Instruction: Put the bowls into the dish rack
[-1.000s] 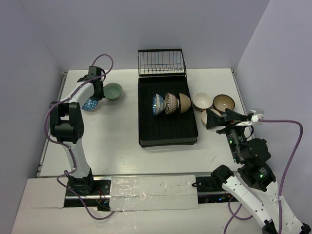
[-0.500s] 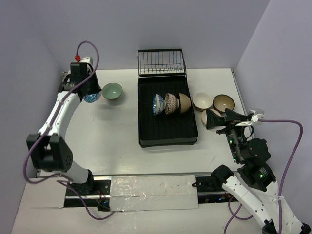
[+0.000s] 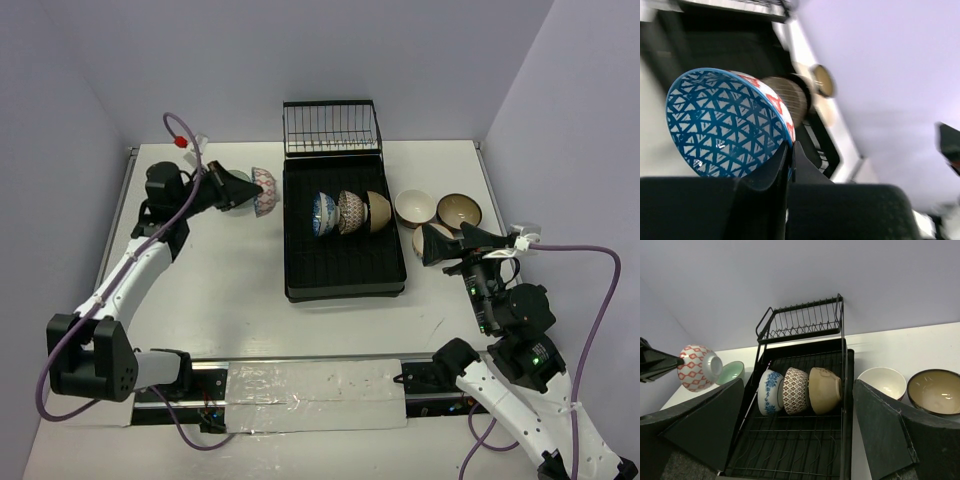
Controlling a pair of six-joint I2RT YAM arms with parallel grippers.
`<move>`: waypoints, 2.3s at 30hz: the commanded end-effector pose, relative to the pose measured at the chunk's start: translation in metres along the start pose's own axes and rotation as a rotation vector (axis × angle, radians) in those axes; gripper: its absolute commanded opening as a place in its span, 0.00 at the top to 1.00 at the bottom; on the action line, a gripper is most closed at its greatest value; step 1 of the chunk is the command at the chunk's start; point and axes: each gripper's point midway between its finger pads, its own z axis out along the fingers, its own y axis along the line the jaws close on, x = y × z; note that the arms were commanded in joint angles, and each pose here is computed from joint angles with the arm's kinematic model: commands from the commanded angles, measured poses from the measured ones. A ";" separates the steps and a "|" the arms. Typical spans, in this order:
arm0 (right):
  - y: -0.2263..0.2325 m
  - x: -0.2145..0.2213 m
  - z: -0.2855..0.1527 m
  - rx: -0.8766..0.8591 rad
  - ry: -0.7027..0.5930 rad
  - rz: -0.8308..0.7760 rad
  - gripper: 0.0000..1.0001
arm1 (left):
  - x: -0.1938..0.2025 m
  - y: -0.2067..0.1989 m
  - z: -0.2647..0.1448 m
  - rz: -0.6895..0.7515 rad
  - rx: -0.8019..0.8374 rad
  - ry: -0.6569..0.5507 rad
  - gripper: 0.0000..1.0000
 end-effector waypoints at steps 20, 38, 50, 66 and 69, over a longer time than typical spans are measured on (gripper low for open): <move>0.003 -0.003 0.002 -0.014 -0.007 -0.017 0.04 | 0.045 -0.045 0.057 -0.068 0.437 0.052 1.00; 0.004 0.000 0.002 -0.021 -0.002 -0.013 0.04 | 0.073 -0.002 0.073 -0.109 0.349 0.118 1.00; 0.006 0.001 0.002 -0.028 0.001 -0.013 0.04 | 0.089 0.013 0.084 -0.126 0.351 0.208 1.00; 0.008 0.003 0.003 -0.038 0.011 -0.014 0.04 | 0.084 -0.006 0.079 -0.202 0.459 0.209 1.00; 0.008 0.002 0.003 -0.038 0.009 -0.015 0.04 | 0.090 0.001 0.083 -0.211 0.435 0.219 1.00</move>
